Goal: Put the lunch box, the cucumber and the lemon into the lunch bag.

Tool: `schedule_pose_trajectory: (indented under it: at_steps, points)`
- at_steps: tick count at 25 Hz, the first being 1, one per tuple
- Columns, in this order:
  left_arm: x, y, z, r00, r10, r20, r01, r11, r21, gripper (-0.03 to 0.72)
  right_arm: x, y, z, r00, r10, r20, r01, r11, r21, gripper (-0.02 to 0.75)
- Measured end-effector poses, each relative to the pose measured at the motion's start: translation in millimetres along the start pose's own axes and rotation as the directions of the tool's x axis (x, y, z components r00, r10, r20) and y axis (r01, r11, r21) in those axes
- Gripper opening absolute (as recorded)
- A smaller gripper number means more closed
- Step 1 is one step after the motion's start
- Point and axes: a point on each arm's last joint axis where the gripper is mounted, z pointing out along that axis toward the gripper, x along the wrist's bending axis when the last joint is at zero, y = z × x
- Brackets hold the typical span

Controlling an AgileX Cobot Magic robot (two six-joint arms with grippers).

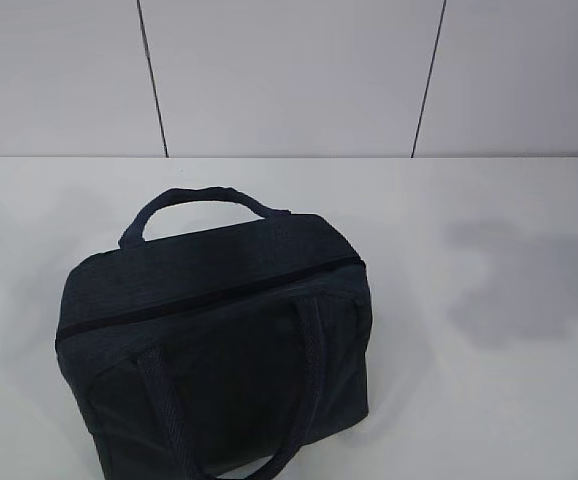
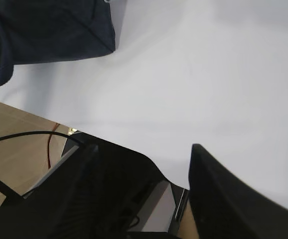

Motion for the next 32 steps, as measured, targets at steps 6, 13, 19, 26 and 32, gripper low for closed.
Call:
schedule_pose_trajectory:
  at_steps: [6, 13, 19, 26, 32]
  points:
    - [0.6, -37, -37, 0.998, -0.012, 0.065, 0.021, 0.99, -0.137, 0.371, 11, -36, -42, 0.997, -0.061, 0.038, 0.067, 0.979, -0.195, 0.41]
    - [5.8, -91, -75, 0.994, 0.003, 0.105, 0.03, 0.95, -0.31, 0.317, 13, -91, -81, 0.975, -0.103, 0.198, 0.178, 0.893, -0.413, 0.41]
    - [10.2, -124, -84, 0.994, 0.078, 0.081, -0.039, 0.915, -0.401, 0.316, 11, -130, -99, 0.95, -0.087, 0.3, 0.243, 0.81, -0.533, 0.41]
    - [13.9, -139, -70, 0.994, 0.095, 0.047, -0.07, 0.922, -0.381, 0.3, 10, -150, -105, 0.934, -0.068, 0.35, 0.274, 0.765, -0.583, 0.41]
    - [15.1, -148, -46, 0.994, 0.101, 0.037, -0.084, 0.946, -0.313, 0.296, 5, -148, -87, 0.936, -0.073, 0.343, 0.259, 0.805, -0.534, 0.41]
